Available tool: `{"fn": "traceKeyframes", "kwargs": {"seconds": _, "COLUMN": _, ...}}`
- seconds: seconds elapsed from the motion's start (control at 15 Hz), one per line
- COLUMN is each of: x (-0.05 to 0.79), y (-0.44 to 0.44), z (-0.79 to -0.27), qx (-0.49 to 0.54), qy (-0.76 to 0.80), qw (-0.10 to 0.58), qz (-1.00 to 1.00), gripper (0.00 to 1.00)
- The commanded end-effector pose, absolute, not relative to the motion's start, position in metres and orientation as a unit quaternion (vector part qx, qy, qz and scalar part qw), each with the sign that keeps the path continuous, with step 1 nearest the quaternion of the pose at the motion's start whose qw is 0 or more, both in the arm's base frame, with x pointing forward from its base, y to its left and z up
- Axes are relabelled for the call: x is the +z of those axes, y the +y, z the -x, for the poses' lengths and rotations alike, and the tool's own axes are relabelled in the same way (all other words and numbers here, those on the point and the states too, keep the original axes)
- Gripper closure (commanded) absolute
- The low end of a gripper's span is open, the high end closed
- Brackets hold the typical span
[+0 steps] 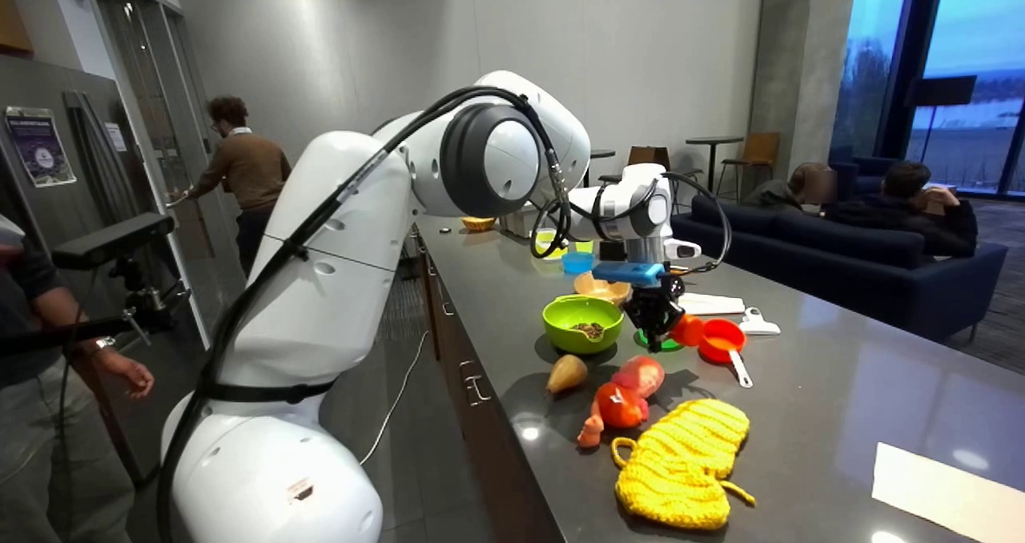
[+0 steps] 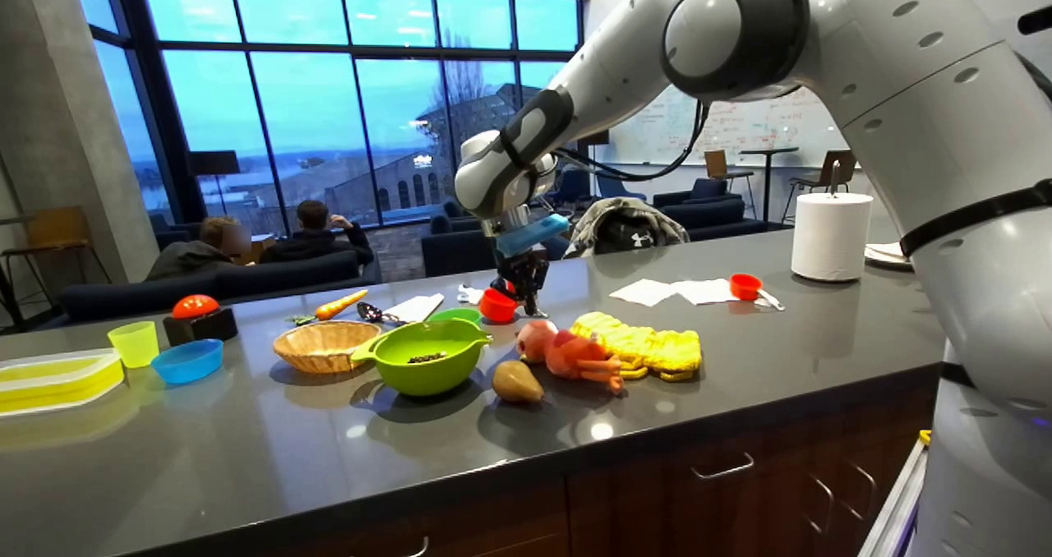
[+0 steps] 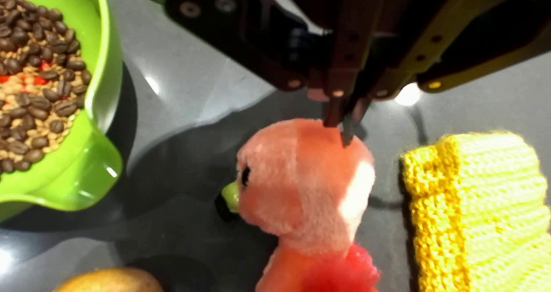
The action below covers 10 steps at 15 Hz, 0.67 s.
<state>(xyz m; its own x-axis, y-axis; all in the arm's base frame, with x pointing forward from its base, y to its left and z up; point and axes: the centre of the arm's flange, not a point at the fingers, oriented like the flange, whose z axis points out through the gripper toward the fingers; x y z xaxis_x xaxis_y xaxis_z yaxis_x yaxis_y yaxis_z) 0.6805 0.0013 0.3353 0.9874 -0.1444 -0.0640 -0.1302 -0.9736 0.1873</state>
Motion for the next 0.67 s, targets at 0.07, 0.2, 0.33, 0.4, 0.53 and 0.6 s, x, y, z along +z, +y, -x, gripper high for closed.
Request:
{"fn": "traceKeyframes", "kwargs": {"seconds": 0.07, "x": 0.349, "y": 0.027, "z": -0.678, "qx": -0.059, "qy": -0.015, "qw": 0.12, "qz": -0.991, "gripper": 0.99}}
{"fn": "traceKeyframes", "kwargs": {"seconds": 0.2, "x": 0.356, "y": 0.042, "z": -0.677, "qx": -0.07, "qy": 0.006, "qw": 0.116, "qz": -0.991, "gripper": 0.99}}
{"fn": "traceKeyframes", "kwargs": {"seconds": 0.33, "x": 0.372, "y": 0.059, "z": -0.675, "qx": -0.07, "qy": 0.025, "qw": 0.116, "qz": -0.99, "gripper": 0.99}}
{"fn": "traceKeyframes", "kwargs": {"seconds": 0.4, "x": 0.385, "y": 0.067, "z": -0.673, "qx": -0.064, "qy": 0.031, "qw": 0.113, "qz": -0.991, "gripper": 0.99}}
{"fn": "traceKeyframes", "kwargs": {"seconds": 0.53, "x": 0.412, "y": 0.082, "z": -0.666, "qx": -0.046, "qy": 0.047, "qw": 0.099, "qz": -0.993, "gripper": 0.99}}
{"fn": "traceKeyframes", "kwargs": {"seconds": 0.6, "x": 0.379, "y": 0.074, "z": -0.677, "qx": -0.055, "qy": 0.028, "qw": 0.102, "qz": -0.993, "gripper": 0.95}}
